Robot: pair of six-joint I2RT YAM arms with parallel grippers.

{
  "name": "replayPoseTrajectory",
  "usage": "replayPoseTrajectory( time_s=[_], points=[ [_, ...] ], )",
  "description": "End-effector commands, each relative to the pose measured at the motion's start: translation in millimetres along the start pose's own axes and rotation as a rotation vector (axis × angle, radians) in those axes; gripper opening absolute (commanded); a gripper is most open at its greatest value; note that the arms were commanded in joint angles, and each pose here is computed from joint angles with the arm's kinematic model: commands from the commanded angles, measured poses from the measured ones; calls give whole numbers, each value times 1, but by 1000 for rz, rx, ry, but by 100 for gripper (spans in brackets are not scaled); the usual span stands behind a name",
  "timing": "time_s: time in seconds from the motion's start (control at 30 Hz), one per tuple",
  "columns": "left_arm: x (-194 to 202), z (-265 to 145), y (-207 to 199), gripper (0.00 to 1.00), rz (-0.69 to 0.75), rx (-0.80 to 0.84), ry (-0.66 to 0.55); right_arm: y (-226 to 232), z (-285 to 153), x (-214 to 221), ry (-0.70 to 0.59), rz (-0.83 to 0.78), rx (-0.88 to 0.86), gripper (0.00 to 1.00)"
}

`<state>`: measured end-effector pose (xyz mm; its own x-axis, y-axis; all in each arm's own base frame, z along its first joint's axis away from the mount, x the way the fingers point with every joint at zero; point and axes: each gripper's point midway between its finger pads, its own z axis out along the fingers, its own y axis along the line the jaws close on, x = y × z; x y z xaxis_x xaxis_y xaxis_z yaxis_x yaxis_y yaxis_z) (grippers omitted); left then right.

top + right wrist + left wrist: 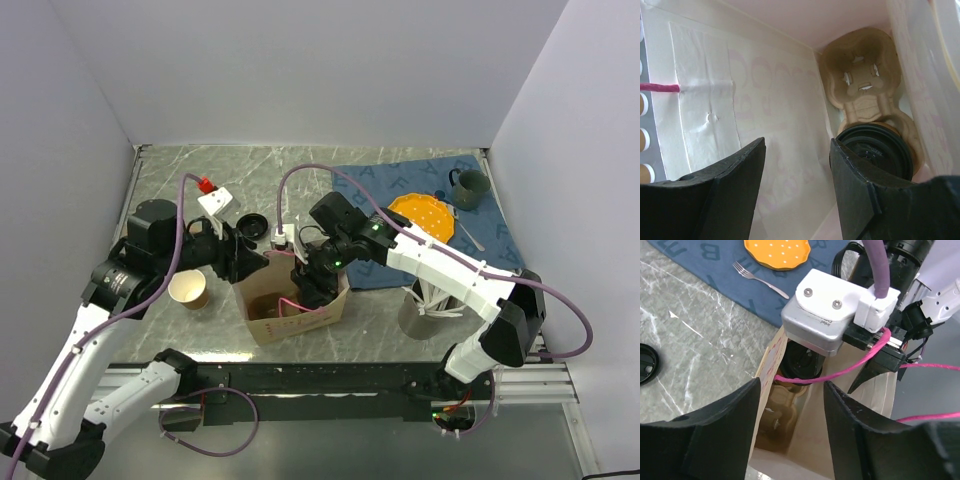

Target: Pack the takeout coffee

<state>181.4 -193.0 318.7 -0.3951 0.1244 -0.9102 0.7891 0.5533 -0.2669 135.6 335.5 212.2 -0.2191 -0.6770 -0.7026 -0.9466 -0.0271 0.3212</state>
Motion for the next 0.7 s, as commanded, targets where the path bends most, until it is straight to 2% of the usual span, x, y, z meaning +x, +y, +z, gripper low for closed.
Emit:
replayPoseTrajectory(
  time_s=[0.0, 0.33, 0.6, 0.67],
  points=[
    [-11, 5, -3, 53, 88, 51, -46, 2, -9, -19, -49, -36, 0, 62],
    [-13, 14, 1, 42, 86, 59, -60, 4, -8, -14, -46, -28, -8, 62],
    [-12, 19, 11, 1, 63, 17, -44, 2, -10, -16, -54, -23, 0, 63],
    [-7, 21, 11, 1, 49, 23, -8, 2, -11, -16, -56, -20, -2, 63]
  ],
)
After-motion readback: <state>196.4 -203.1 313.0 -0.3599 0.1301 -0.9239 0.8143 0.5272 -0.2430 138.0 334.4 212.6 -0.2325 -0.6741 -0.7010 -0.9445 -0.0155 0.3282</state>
